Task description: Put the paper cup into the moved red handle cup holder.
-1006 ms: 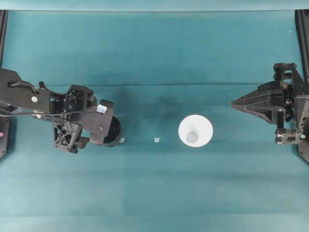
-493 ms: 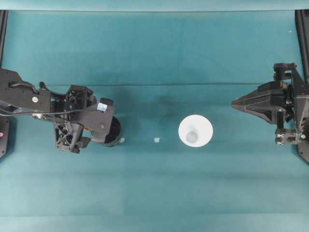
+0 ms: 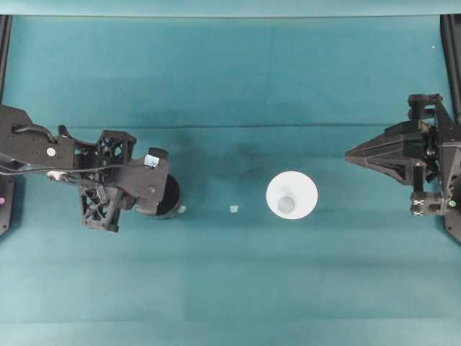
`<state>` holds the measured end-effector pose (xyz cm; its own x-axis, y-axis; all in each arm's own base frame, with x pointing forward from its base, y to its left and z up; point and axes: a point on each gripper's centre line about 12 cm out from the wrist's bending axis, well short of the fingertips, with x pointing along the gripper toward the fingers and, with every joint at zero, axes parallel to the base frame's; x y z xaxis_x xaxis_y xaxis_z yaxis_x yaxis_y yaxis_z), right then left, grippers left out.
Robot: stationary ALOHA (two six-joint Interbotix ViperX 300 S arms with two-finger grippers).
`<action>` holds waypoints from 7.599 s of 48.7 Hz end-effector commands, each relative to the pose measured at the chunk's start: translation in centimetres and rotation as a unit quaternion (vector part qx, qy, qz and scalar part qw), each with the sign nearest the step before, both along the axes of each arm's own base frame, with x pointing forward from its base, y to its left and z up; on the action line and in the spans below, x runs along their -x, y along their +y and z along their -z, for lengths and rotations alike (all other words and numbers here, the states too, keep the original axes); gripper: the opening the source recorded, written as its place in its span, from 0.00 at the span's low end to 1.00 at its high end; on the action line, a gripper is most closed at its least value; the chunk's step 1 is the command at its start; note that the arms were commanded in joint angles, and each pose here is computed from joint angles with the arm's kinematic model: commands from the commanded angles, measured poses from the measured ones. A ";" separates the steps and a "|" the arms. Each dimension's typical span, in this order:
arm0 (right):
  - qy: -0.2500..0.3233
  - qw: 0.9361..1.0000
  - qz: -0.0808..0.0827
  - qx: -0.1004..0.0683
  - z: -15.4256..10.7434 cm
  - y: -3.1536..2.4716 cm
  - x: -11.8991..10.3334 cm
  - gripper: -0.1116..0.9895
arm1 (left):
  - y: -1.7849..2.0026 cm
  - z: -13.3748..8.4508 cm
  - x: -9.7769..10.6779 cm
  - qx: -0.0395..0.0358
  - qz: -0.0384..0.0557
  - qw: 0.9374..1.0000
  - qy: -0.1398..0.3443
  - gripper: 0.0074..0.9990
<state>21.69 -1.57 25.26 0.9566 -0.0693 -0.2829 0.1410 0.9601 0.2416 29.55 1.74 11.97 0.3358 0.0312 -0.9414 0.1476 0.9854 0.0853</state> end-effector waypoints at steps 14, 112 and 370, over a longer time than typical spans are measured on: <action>-0.004 1.000 0.003 -0.006 -0.2 -0.05 -0.1 0.02 | -0.85 -0.9 -0.4 0.002 0.007 1.000 -0.019 0.27; -0.021 1.000 0.004 -0.003 -0.3 -0.09 -0.2 0.02 | -1.80 -5.4 -9.9 0.018 -0.019 0.997 -0.071 0.27; 0.446 0.874 0.104 -0.162 11.3 -1.86 -12.0 0.86 | -2.68 -18.2 2.6 0.050 -0.018 0.940 -0.337 0.88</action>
<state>33.38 -3.37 13.49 0.3033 0.0097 -0.9528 0.5700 0.7995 0.1896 26.83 -0.86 29.50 0.8455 -0.0202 -0.5336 0.0574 0.9969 0.0532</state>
